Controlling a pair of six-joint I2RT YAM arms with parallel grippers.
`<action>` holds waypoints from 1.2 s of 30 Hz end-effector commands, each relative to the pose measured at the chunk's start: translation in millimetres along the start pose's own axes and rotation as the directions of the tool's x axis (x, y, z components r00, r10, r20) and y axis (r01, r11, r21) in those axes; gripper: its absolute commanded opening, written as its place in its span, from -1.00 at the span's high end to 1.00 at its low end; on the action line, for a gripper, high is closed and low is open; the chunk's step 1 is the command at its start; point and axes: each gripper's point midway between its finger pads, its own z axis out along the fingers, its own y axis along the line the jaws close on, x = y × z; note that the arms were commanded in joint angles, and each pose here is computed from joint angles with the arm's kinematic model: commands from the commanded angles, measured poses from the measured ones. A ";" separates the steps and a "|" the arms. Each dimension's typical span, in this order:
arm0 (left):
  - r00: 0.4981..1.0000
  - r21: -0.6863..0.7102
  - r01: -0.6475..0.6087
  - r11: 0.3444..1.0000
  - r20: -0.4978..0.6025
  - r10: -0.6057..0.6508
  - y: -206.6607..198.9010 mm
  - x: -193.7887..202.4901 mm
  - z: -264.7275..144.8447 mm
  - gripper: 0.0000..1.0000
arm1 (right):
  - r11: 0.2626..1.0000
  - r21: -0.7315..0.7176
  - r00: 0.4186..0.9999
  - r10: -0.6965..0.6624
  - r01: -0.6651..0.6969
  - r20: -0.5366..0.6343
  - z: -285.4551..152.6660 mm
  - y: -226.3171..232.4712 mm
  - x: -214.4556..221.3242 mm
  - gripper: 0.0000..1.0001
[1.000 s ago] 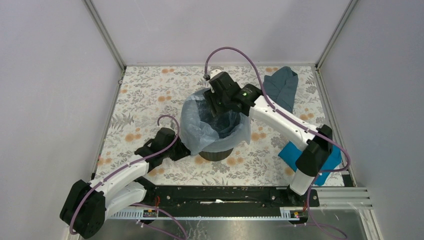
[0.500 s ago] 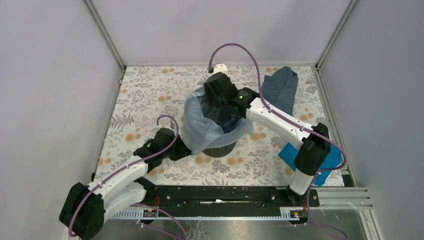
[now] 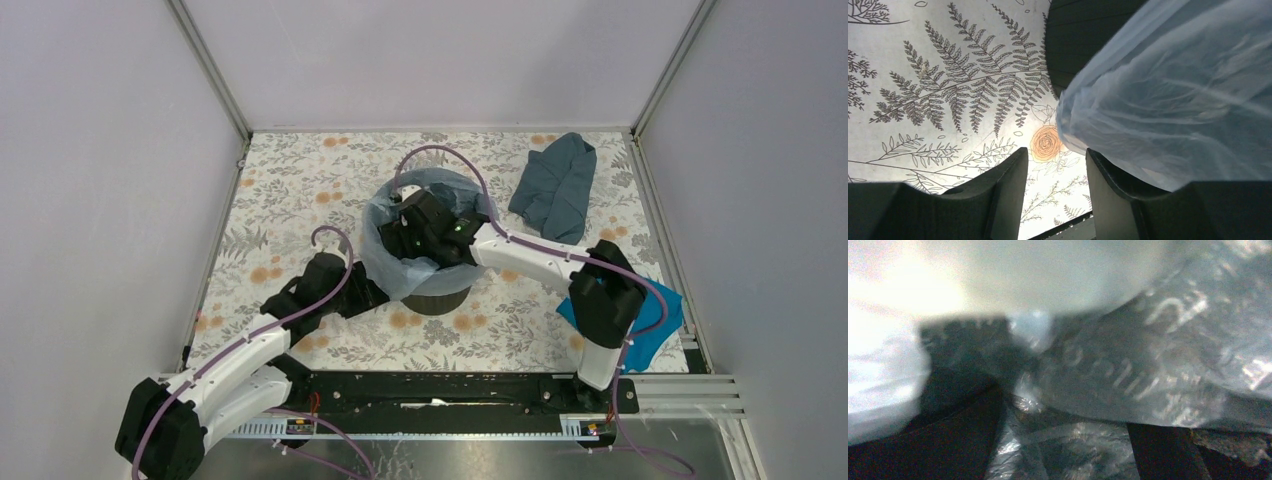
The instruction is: Put the trash bags into the trash bin
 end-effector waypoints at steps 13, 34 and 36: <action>0.992 0.045 -0.072 0.996 0.104 0.067 -22.9 -28.5 -16.5 -0.29 | 0.941 0.304 0.983 -0.174 0.148 0.060 -47.6 -61.8 -31.0 -0.99; 0.980 0.074 -0.080 0.994 0.190 0.065 -44.9 -48.6 -64.6 -0.70 | 0.971 0.239 0.985 -0.069 0.029 0.159 -19.4 -33.3 -65.4 -0.99; 0.976 0.076 -0.087 0.993 0.207 0.070 -48.7 -53.3 -71.5 -0.74 | 0.972 0.231 0.985 -0.081 0.045 0.149 -42.2 -29.3 -73.3 -0.99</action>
